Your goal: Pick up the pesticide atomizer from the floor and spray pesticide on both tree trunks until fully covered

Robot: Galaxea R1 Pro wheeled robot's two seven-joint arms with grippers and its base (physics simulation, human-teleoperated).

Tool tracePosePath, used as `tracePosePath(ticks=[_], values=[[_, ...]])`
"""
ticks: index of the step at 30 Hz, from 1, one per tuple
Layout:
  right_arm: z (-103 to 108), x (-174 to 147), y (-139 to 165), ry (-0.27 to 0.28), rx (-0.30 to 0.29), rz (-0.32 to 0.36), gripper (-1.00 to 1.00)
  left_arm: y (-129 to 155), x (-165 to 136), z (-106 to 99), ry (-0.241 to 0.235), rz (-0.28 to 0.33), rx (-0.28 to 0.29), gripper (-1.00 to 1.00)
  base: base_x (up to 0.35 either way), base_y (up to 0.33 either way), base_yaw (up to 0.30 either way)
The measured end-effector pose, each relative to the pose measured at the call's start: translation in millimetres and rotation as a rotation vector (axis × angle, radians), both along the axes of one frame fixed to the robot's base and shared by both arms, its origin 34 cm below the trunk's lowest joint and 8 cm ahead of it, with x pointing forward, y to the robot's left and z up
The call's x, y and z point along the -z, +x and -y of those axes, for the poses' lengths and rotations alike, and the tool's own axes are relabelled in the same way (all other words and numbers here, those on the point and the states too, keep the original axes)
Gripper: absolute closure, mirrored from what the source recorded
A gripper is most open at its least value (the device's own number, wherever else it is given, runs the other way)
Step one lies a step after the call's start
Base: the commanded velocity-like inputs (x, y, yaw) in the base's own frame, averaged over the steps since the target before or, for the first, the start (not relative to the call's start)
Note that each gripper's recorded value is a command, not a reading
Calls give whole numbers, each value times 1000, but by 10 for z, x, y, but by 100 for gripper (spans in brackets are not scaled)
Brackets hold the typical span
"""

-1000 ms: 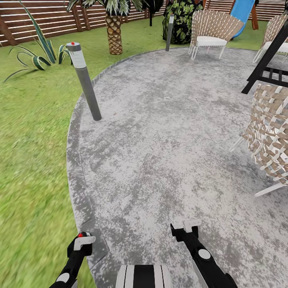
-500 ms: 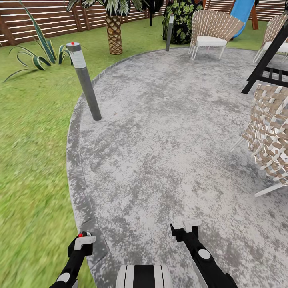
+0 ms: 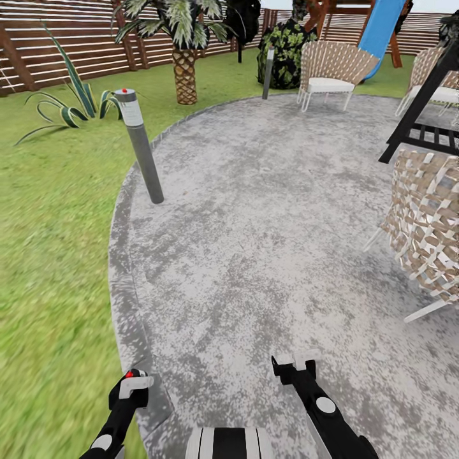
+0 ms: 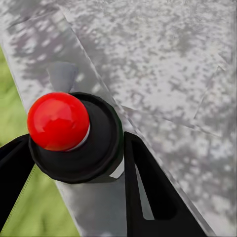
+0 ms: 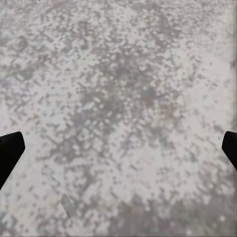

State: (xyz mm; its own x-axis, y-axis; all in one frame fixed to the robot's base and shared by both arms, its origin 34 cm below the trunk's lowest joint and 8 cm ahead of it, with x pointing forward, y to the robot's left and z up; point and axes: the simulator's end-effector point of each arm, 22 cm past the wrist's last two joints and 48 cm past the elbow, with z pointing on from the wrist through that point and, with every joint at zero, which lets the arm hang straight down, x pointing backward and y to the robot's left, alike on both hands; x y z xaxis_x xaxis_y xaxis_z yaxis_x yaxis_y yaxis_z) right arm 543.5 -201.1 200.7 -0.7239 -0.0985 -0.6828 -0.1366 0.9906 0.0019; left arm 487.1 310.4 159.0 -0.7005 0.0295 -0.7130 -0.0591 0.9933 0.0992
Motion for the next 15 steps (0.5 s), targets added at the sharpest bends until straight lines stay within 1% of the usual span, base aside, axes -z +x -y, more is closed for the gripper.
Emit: tracePosePath(ticks=[11, 14, 15], values=[[-25, -230, 135, 4, 2, 48, -100, 137, -177, 57, -5, 34, 15, 100, 0, 0, 0], [29, -288, 162, -4, 1, 64, -100, 150, -220, -7, 3, 39, 12, 100, 0, 0, 0], [161, -337, 168, -23, 3, 102, -100, 114, -219, -31, 6, 35, 9, 100, 0, 0, 0]])
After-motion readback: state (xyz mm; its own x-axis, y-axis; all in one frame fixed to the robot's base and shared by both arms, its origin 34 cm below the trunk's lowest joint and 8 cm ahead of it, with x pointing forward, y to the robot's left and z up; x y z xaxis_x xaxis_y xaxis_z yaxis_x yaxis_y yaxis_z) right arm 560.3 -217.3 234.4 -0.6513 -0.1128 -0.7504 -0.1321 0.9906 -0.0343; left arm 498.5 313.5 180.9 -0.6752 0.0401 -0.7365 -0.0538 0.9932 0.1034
